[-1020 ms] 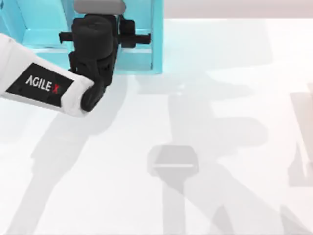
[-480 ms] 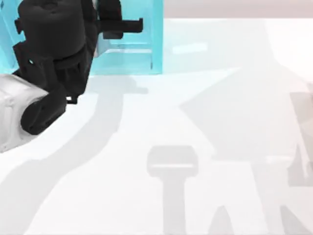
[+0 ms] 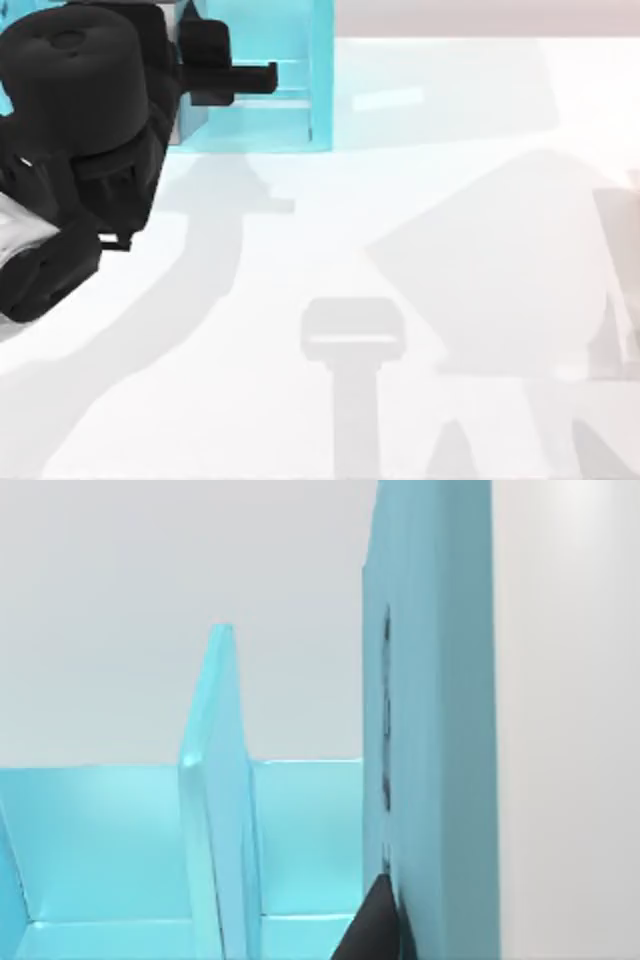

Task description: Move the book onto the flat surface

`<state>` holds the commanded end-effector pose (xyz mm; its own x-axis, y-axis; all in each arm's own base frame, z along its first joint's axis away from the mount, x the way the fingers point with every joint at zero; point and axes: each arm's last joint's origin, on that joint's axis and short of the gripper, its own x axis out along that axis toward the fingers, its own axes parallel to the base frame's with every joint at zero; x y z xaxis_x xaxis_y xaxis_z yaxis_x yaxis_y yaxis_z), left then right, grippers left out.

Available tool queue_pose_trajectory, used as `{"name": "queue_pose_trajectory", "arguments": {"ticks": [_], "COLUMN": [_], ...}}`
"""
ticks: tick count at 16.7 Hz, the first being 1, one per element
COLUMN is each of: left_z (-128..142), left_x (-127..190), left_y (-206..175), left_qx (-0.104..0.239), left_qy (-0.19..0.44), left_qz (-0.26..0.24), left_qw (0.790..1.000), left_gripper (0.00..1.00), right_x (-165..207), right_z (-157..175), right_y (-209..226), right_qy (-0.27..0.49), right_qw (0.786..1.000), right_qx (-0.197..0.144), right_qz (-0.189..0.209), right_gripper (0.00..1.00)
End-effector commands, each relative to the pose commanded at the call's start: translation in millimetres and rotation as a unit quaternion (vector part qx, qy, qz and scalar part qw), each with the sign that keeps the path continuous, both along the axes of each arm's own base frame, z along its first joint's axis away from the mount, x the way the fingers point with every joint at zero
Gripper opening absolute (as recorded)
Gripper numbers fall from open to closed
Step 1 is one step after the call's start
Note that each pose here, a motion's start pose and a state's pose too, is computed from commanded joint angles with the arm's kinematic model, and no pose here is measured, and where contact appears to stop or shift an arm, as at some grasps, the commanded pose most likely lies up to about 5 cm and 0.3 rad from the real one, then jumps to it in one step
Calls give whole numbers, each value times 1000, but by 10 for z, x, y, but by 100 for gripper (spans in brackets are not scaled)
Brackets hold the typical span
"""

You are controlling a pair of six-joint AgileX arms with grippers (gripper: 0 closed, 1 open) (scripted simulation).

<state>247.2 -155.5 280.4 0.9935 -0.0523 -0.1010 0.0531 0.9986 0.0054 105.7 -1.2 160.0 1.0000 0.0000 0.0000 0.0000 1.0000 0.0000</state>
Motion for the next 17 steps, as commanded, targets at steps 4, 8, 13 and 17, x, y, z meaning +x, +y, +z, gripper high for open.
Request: {"name": "queue_pose_trajectory", "arguments": {"ticks": [4, 8, 13, 17], "left_z": [-12, -27, -192, -432], "left_x": [12, -19, -108, -266], "left_y": [-18, -177, -534, -887], "left_qx": [-7, -68, -186, -282], "left_qy": [5, 33, 116, 191], "left_qz": [0, -7, 9, 63], "left_qw": [1000, 997, 976, 938], "left_gripper": [0, 0, 0, 0], "right_x": [0, 0, 0, 0], "right_z": [0, 0, 0, 0], "right_y": [0, 0, 0, 0], "right_qy": [0, 0, 0, 0], "right_qw": [1000, 1000, 1000, 1000], "right_qx": [0, 0, 0, 0], "right_qz": [0, 0, 0, 0], "right_gripper": [100, 100, 100, 100]}}
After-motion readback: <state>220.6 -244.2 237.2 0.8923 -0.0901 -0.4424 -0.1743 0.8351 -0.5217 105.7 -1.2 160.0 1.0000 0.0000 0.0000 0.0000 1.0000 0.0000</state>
